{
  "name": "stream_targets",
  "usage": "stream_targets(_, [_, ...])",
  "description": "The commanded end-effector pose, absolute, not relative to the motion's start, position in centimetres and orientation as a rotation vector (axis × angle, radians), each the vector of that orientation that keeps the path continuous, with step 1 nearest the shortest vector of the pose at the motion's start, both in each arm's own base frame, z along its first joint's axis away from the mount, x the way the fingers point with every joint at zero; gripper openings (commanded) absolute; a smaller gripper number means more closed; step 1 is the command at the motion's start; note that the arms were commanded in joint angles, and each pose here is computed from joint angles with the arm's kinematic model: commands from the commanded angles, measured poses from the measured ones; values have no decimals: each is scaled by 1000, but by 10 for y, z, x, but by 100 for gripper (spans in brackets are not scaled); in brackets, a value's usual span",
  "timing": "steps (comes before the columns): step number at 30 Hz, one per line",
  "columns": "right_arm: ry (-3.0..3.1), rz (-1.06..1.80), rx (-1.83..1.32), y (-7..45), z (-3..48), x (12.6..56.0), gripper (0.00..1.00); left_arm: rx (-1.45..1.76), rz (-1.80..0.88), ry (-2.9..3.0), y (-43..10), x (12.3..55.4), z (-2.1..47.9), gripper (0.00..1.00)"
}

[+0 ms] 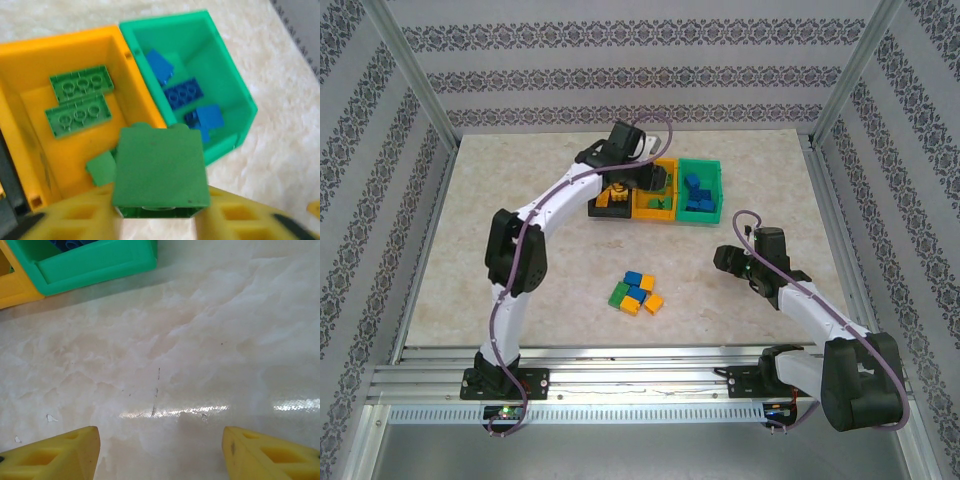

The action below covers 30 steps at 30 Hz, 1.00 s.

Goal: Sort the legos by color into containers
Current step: Place the lego in the container, then pick up the lego from the bottom-center of the table.

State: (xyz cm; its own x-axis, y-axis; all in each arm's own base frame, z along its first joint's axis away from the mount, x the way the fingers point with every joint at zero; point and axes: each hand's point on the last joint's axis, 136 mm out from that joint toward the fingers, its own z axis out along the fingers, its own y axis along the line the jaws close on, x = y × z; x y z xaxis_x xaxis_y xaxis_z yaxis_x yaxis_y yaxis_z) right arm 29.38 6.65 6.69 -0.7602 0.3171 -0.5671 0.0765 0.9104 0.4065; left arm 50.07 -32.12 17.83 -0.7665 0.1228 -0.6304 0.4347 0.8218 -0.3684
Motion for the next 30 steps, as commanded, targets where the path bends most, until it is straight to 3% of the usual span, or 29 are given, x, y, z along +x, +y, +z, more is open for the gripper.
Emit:
stream_targets(1, [2390, 486, 301, 65, 67, 293, 66, 356, -600, 2535, -307, 505, 141, 60])
stream_targets(9, [2396, 488, 300, 66, 66, 293, 66, 332, -626, 2465, -295, 479, 152, 62])
stream_targets(20, [2418, 543, 254, 78, 66, 294, 67, 191, -654, 2387, -244, 399, 143, 62])
stream_targets(30, [2487, 746, 22, 162, 76, 271, 67, 17, -676, 2407, -207, 354, 102, 63])
